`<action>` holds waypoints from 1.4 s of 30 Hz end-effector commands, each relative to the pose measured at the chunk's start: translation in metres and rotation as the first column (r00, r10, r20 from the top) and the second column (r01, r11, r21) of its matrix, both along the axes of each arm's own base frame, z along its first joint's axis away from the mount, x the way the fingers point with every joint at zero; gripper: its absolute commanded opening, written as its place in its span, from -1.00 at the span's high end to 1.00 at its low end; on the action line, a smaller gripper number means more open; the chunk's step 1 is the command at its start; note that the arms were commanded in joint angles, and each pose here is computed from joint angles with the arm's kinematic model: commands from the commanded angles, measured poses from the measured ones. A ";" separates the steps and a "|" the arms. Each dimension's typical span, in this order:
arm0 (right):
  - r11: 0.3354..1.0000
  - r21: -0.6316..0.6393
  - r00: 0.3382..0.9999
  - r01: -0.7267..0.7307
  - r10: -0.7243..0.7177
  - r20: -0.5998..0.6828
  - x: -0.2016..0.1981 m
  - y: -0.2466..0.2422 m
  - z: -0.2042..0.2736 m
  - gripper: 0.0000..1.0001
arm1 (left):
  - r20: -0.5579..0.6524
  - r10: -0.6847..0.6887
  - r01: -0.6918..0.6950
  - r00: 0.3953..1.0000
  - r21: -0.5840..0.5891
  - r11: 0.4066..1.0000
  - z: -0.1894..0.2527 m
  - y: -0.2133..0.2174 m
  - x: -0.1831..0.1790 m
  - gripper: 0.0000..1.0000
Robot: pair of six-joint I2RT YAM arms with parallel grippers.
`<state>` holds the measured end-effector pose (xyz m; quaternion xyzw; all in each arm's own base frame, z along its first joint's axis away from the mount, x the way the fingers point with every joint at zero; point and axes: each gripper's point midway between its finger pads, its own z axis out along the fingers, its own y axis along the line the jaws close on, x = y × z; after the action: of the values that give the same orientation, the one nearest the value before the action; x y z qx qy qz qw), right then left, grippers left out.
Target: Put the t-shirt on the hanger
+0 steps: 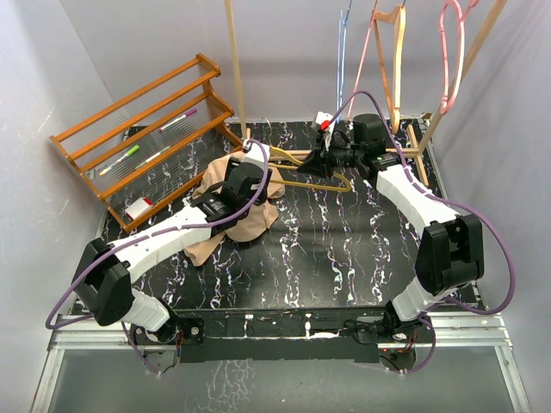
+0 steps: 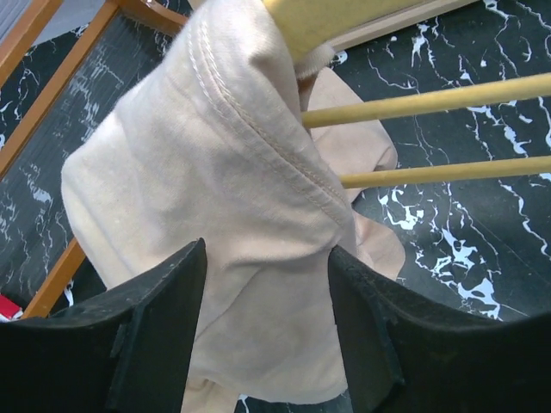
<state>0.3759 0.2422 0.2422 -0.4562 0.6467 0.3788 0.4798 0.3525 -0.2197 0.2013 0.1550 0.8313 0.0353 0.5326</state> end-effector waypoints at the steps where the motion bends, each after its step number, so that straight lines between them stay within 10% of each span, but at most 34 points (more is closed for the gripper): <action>1: 0.999 0.046 0.991 -0.011 0.005 0.132 0.000 0.000 0.041 0.84 | 0.040 -0.026 0.025 0.999 0.029 0.999 -0.003 -0.002 0.004 -0.02; 6: 0.999 0.043 0.991 -0.006 0.000 0.136 -0.001 -0.001 0.041 0.84 | 0.060 -0.038 0.035 0.997 0.047 0.998 -0.003 -0.001 0.006 1.00; 22: 0.997 -0.053 0.995 -0.053 0.057 0.081 -0.011 -0.009 0.013 0.84 | 0.129 -0.041 0.031 0.991 0.077 0.997 0.098 0.098 0.000 1.00; 42: 0.999 -0.006 0.967 -0.052 0.052 0.249 -0.023 -0.010 0.049 0.84 | 0.040 -0.450 0.405 0.892 0.373 0.835 0.134 0.089 -0.008 1.00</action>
<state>0.3428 0.2302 0.2450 -0.5199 0.6178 0.3593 0.4679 0.3444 -0.1236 0.2828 0.3974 0.7600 0.0807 0.5078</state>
